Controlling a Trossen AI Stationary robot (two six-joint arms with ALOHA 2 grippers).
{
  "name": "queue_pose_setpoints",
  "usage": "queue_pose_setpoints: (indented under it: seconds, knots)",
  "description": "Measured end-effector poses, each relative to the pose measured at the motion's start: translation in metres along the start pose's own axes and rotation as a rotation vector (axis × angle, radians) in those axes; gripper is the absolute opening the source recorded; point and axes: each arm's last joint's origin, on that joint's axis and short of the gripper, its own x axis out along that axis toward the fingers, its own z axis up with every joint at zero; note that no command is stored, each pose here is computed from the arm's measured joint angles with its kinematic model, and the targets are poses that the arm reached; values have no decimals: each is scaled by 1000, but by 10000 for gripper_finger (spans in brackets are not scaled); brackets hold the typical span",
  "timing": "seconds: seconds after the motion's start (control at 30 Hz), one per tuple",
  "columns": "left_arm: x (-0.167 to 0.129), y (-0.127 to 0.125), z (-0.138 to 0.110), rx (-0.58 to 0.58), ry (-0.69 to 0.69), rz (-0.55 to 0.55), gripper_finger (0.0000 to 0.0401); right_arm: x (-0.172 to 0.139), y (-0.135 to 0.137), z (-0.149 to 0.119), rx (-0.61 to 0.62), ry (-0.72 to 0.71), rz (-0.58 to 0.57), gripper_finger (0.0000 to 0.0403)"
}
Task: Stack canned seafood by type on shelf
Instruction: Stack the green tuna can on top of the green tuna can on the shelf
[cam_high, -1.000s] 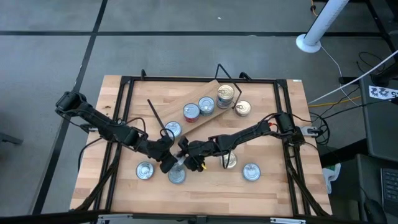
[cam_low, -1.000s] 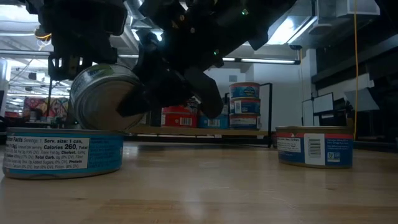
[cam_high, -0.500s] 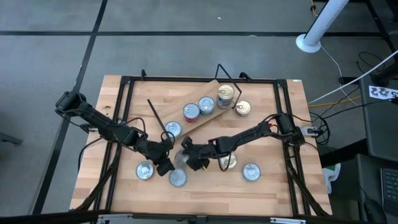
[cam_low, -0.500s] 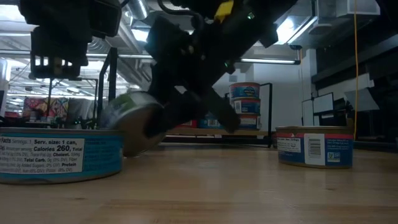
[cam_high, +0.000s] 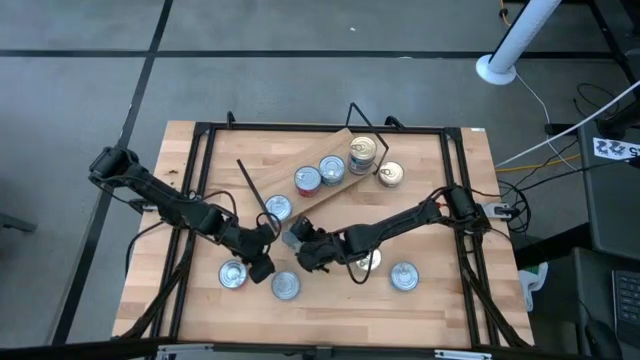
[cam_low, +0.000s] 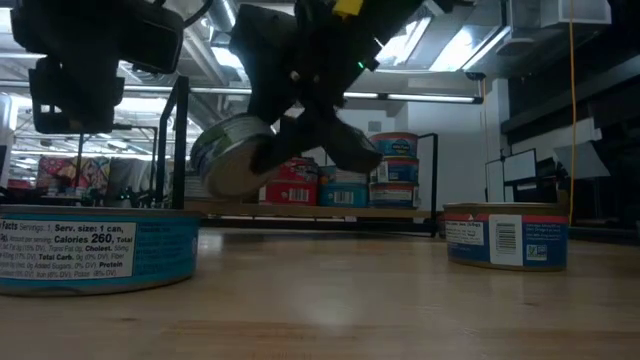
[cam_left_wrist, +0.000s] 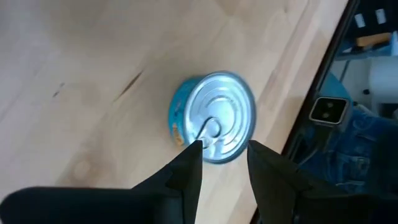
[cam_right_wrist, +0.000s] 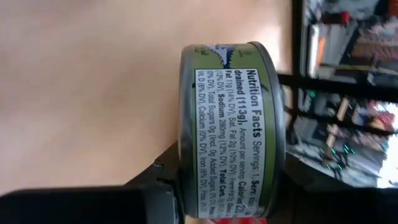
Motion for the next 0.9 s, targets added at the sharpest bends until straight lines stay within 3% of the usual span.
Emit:
queue_pose_setpoints:
  seconds: [0.23, 0.53, 0.67, 0.8, 0.9]
  knots:
    - [0, 4, -2, 5, 16, 39, 120, -9, -14, -3, -35, 141, -40, 134]
    - [0, 4, -2, 6, 18, 44, 120, -10, -15, -5, -56, 195, -50, 134]
    - [0, 4, -2, 5, 18, 45, 120, -15, -15, -11, -63, 201, -3, 134]
    - [0, 4, -2, -4, 18, 44, 120, -29, -30, -34, 73, 170, 116, 134]
    - [0, 4, -2, -4, 17, 45, 120, -37, -49, -63, 196, 227, 132, 134]
